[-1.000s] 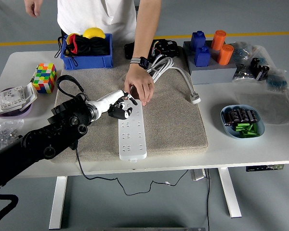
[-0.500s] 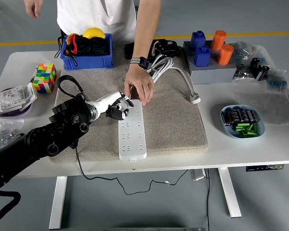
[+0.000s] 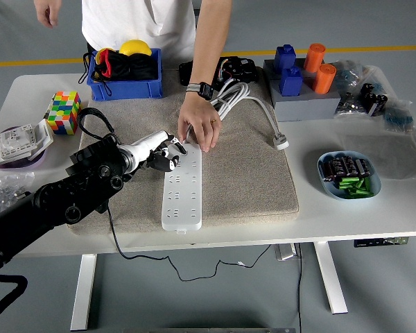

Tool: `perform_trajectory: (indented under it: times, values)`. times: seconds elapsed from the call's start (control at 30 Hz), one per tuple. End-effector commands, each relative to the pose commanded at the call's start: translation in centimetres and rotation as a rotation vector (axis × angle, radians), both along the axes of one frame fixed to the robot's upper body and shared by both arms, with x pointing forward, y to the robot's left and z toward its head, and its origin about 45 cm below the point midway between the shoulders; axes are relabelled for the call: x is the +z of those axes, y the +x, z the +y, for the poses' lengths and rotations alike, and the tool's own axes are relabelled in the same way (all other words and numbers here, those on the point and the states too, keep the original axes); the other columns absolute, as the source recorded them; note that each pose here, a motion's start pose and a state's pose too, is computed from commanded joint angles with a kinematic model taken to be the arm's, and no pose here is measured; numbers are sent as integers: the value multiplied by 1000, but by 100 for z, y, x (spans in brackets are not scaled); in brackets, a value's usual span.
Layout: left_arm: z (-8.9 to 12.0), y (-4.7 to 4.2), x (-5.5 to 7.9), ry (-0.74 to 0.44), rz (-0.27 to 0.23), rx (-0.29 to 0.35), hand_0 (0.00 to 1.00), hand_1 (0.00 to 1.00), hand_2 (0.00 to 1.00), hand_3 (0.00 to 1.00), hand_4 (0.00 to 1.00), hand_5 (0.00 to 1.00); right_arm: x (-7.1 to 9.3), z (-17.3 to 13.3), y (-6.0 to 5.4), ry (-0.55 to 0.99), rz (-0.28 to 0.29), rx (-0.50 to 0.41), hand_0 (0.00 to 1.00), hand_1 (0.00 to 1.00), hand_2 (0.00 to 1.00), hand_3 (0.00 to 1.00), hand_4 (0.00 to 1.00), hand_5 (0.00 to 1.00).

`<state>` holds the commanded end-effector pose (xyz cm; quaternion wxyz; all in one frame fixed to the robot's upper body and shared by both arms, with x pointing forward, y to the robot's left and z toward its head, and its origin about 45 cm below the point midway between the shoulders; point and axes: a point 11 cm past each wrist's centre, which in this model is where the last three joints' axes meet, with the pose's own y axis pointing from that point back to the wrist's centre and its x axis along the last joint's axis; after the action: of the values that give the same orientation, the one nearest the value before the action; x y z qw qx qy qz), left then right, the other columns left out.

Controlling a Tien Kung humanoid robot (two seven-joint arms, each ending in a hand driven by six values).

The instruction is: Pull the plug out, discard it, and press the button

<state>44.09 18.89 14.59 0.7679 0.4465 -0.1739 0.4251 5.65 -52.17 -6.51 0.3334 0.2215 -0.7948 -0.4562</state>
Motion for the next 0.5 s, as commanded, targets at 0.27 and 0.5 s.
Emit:
perform_trajectory:
  times: [0.27,0.5]
  values:
    - [36,-3,-50,25,13,5,15,45,50,667,421,2,0,2,7,0,-1,1,743,654,640,612,649,469]
    - [-35,-27,-51,19,13,-14,15,45,50,667,421,2,-1,2,1,0,0,0,743,653,640,612,648,468]
